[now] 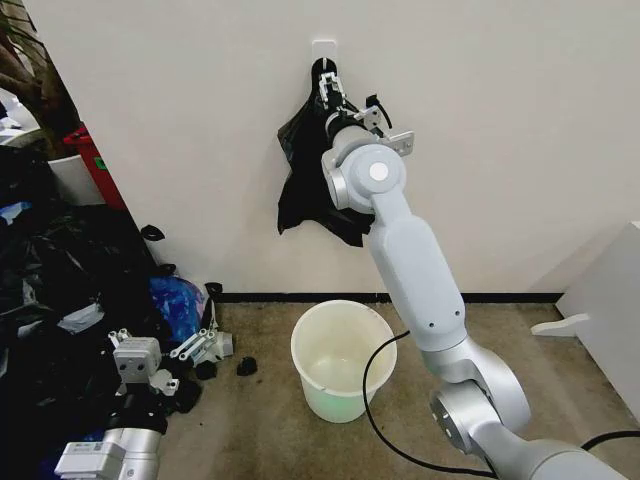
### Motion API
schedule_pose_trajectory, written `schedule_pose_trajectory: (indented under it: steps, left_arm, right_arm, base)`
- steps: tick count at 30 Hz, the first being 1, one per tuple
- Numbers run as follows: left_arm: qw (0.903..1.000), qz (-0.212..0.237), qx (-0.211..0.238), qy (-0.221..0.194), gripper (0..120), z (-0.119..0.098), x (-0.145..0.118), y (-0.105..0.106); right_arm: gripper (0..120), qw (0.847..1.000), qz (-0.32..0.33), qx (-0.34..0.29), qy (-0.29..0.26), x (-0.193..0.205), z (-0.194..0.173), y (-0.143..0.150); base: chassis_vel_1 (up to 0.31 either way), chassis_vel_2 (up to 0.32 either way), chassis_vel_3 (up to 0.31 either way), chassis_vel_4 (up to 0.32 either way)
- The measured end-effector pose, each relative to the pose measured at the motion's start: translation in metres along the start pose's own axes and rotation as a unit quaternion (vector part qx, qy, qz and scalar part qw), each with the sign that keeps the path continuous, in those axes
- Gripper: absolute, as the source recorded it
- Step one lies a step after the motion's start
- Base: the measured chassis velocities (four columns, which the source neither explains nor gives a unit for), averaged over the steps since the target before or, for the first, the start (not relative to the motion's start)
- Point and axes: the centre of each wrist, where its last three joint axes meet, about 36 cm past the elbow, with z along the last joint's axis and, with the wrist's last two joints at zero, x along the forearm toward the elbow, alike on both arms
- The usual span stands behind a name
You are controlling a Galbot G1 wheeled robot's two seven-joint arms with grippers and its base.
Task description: Place the garbage bag over the trash bin.
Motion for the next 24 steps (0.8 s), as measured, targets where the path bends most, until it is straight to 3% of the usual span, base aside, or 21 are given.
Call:
schedule_pose_trajectory:
  steps: [8,16,24]
  left_arm:
    - [1.0,0.0,0.0,0.001,100,0.0001,0.0003,-0.0001]
    - [1.0,0.001,0.0,0.0,100,0.0001,0.0003,-0.0002]
    - [1.0,0.001,0.001,-0.001,100,0.0002,0.0006,-0.0003]
  right_arm:
    - [37,1.0,-0.004,0.002,0.001,0.0006,0.0011,-0.0028]
    - [28,1.0,-0.002,0.009,0.0,0.0008,0.0023,-0.0053]
    - [0,1.0,-0.001,0.011,0.002,0.0038,0.0038,-0.0093]
  base:
    - [0.0,0.0,0.0,0.0]
    - [0.0,0.0,0.0,0.0]
    - [0.0,0.0,0.0,0.0]
